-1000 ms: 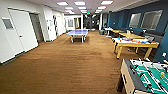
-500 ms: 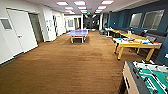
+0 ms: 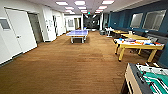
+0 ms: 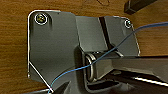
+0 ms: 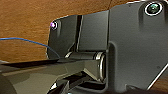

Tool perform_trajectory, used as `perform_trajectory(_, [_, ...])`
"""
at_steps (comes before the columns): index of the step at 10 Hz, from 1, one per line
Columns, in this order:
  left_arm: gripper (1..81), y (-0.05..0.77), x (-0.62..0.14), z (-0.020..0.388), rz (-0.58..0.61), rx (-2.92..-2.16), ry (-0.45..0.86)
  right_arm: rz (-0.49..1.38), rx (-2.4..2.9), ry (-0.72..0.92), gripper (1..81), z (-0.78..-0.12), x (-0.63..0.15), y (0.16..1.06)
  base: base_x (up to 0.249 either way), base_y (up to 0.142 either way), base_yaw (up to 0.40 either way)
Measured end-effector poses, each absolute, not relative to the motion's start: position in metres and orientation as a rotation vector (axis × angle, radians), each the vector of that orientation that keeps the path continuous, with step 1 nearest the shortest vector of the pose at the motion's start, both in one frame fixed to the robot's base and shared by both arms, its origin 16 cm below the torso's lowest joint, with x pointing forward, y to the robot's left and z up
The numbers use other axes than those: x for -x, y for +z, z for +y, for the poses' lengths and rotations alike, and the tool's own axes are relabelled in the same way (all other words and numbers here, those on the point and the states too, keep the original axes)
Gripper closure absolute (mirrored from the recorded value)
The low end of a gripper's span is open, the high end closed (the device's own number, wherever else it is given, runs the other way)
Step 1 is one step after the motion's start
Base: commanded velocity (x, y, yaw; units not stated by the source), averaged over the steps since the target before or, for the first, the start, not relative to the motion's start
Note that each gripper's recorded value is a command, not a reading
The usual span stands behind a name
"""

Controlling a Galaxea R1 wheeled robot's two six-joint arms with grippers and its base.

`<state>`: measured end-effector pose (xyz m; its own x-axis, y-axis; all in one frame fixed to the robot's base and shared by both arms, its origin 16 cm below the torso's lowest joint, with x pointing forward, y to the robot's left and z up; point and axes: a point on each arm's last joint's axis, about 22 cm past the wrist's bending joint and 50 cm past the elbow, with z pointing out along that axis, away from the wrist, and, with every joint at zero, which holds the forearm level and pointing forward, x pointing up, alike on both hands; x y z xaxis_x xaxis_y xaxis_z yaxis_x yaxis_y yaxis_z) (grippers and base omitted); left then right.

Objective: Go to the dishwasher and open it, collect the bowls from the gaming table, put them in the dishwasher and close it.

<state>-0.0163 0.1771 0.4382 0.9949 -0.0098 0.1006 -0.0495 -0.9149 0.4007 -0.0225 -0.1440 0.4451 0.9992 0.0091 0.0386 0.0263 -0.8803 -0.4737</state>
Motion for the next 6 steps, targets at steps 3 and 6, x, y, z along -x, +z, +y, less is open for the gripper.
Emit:
perform_trajectory(3, [1.0, 0.439, 0.016, 0.165, -0.043, -2.708, 0.135, -0.021, 2.639, -0.063, 1.0, -0.141, 0.022, 0.446, 0.160, 0.000, 0.000])
perform_trajectory(6, [1.0, 0.439, 0.010, 0.165, -0.045, -2.709, 0.137, -0.018, 2.638, -0.057, 1.0, -0.140, 0.024, 0.446, 0.179, 0.000, 0.000])
